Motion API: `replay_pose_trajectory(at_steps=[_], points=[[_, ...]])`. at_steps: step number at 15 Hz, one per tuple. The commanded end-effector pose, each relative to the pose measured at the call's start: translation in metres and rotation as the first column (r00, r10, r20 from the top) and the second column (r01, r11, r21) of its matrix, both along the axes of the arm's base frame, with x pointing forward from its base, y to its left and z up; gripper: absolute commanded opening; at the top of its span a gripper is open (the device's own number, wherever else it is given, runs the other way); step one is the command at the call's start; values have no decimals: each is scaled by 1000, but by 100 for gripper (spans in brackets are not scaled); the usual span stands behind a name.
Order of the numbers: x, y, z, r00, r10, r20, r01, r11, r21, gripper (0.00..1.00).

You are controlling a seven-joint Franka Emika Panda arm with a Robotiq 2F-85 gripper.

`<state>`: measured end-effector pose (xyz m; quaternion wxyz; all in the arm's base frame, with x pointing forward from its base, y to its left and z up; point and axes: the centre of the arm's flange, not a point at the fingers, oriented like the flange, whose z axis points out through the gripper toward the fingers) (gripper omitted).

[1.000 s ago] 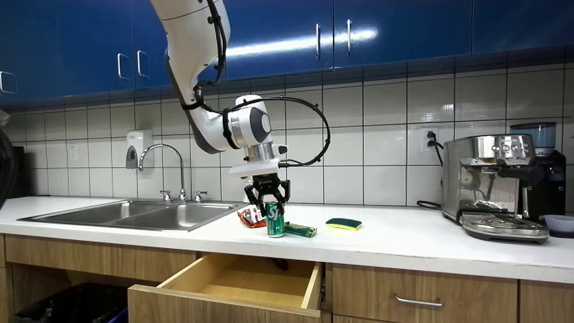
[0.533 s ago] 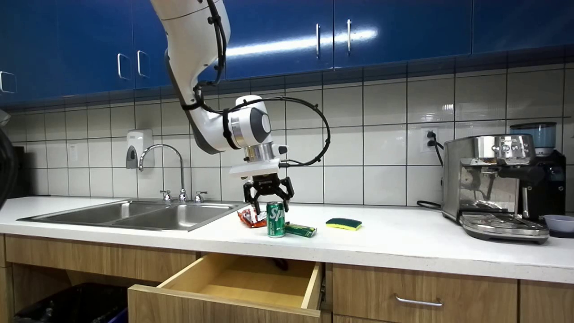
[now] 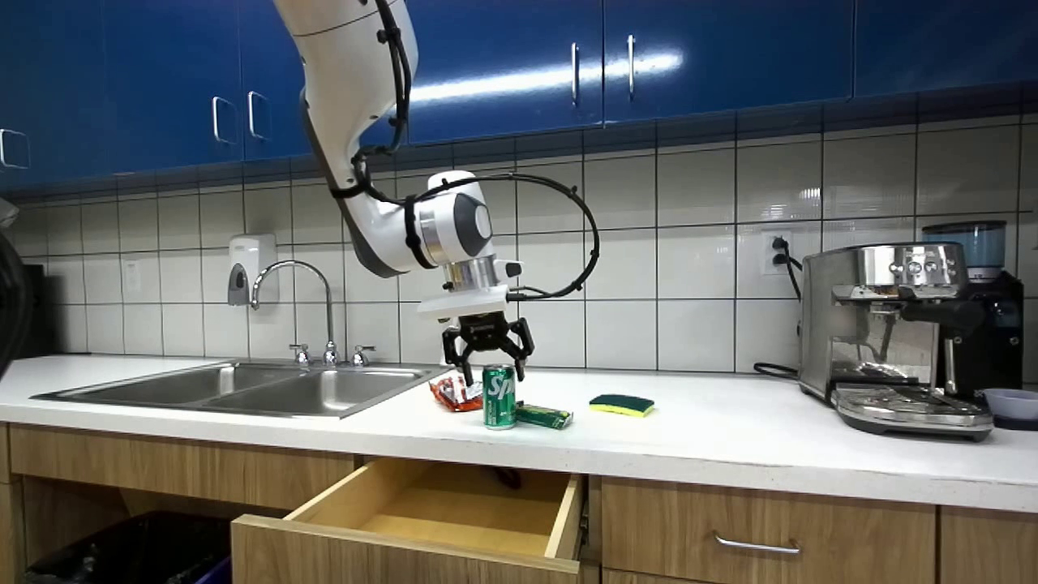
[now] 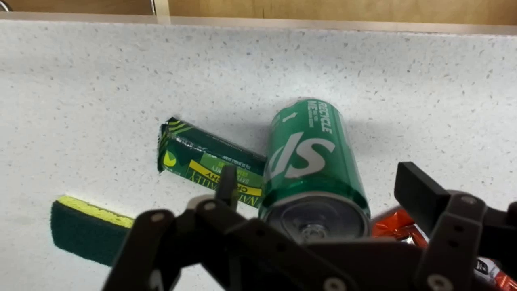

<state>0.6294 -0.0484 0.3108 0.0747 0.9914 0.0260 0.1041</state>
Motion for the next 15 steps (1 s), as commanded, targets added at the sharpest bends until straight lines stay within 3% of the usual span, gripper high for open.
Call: replay_pose_trajectory(at_steps=[1,4,6,10,15], points=[[10,-6,6,1000,16,-16,-16,1000,-6,100],[12,-6,5,1000,14,-17,-14,1000,-7,100],[12,-7,5,1000,14,-14,-14,1000,-11,72],[12,-7,2,1000,18,-18,-18,1000,-9,41],[9,-7,2,1000,20,-19,-20,1000,-11,39]])
